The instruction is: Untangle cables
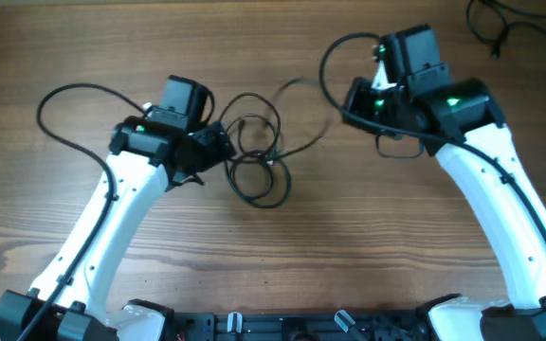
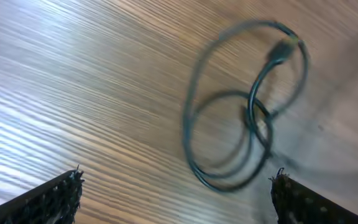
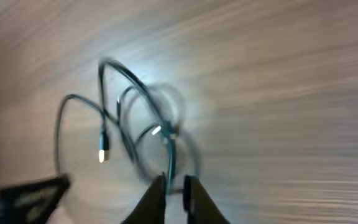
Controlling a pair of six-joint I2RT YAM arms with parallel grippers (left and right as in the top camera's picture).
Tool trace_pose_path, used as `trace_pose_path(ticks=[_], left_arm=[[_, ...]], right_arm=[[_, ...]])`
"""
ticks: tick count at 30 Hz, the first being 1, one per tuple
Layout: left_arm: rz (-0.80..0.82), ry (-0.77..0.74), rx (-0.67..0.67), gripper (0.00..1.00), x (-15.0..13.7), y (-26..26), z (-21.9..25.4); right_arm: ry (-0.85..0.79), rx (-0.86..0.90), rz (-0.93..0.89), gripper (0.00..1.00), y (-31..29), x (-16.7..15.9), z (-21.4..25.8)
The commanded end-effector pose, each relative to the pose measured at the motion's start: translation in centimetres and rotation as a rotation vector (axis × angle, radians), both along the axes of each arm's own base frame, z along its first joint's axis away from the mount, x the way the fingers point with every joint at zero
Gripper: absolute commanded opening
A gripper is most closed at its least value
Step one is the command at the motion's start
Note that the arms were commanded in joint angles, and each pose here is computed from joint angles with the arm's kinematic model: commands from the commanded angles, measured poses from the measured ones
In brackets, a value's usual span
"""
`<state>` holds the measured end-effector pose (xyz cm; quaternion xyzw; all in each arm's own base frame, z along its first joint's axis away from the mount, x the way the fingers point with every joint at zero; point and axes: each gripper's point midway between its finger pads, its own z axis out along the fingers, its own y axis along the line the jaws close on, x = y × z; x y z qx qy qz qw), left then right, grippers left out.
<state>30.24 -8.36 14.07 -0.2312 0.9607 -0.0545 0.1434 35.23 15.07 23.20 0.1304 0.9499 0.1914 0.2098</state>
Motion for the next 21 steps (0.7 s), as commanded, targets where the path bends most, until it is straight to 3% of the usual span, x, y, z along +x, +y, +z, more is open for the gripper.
trace_pose_path(ticks=[1,5,7,9,12,18,21], left_arm=[[0.043,0.006,0.049,1.0,0.0,1.2,-0.6],[0.043,0.006,0.049,1.0,0.0,1.2,-0.6],[0.043,0.003,0.048,1.0,0.1,1.2,-0.6],[0.044,-0.006,0.045,1.0,0.3,1.1,-0.5],[0.048,-0.027,0.038,1.0,0.8,1.1,-0.3],[0.104,-0.026,0.039,1.0,1.2,2.8,-0.3],[0.104,-0.026,0.039,1.0,1.2,2.8,-0.3]], right_arm=[[-0.067,-0.13,-0.104,0.16,-2.9,1.4,0.6],[-0.03,-0.137,-0.096,0.17,-2.7,1.7,-0.7],[0.014,-0.074,-0.045,0.36,-1.0,1.6,-1.7],[0.068,-0.016,0.01,0.43,0.7,1.4,-3.0],[0.132,-0.012,0.169,0.63,3.4,1.3,-6.1],[0.337,-0.03,0.242,0.63,7.1,1.0,-15.7],[0.395,-0.029,0.203,0.56,8.9,1.3,-20.0]])
